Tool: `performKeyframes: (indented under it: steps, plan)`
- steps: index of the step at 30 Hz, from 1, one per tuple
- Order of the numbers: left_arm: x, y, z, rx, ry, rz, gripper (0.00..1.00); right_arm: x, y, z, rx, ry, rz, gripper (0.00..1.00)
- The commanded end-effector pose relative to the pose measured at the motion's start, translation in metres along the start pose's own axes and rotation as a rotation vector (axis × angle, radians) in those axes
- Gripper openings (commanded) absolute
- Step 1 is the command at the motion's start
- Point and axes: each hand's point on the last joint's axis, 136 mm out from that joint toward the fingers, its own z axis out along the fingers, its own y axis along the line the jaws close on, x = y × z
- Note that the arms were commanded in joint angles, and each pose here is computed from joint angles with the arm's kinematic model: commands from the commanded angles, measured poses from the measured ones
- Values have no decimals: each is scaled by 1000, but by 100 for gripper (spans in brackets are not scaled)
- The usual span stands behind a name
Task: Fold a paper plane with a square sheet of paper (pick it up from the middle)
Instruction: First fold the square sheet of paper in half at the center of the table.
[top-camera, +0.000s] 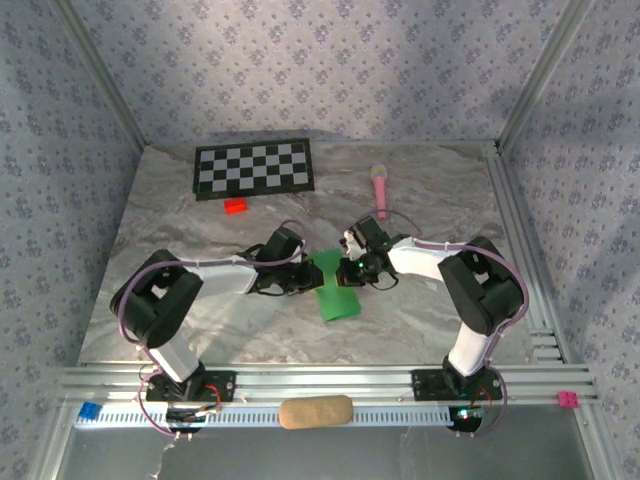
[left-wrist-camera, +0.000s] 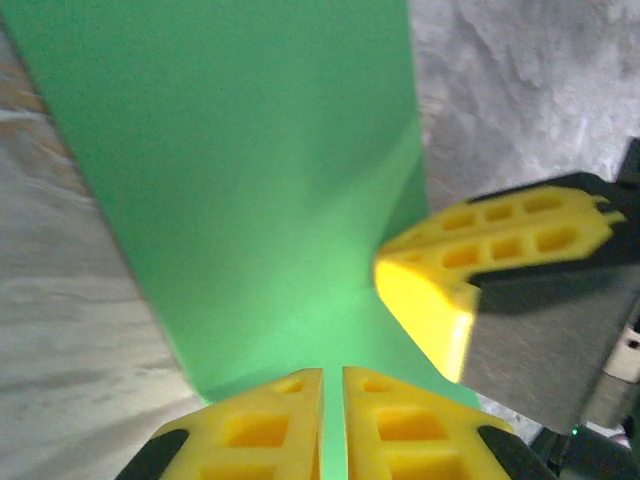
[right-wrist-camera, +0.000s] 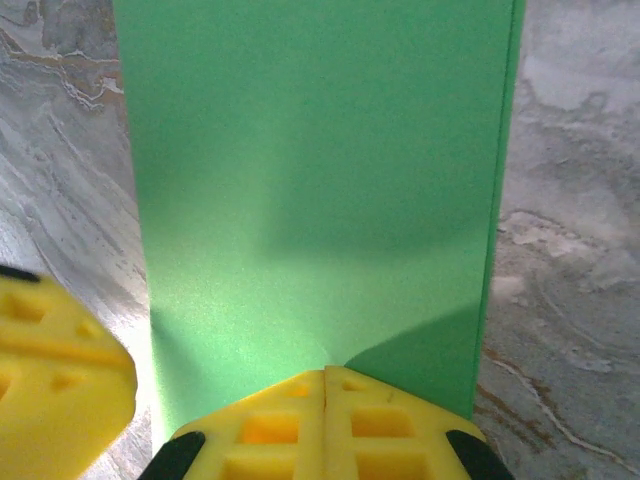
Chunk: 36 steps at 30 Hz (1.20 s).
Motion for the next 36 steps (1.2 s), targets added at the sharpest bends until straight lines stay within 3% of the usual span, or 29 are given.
performKeyframes:
  steps: [1,14,19,23,28,36]
  plan:
    - [8,-6,1,-5,6,0,15,39,-39,5,153,116,82,0]
    - [37,51,19,-164,54,-12,13,38,-36,5,146,110,78,0]
    - [33,40,13,-140,49,37,13,25,-18,0,77,62,74,0]
    - [20,15,2,-105,19,82,14,5,-3,-20,53,-27,68,9]
    - [-10,-23,-23,-44,-50,132,18,-2,-16,-66,80,-185,161,22]
    - [-56,-21,-22,12,-46,71,19,19,-21,-97,-5,-257,284,36]
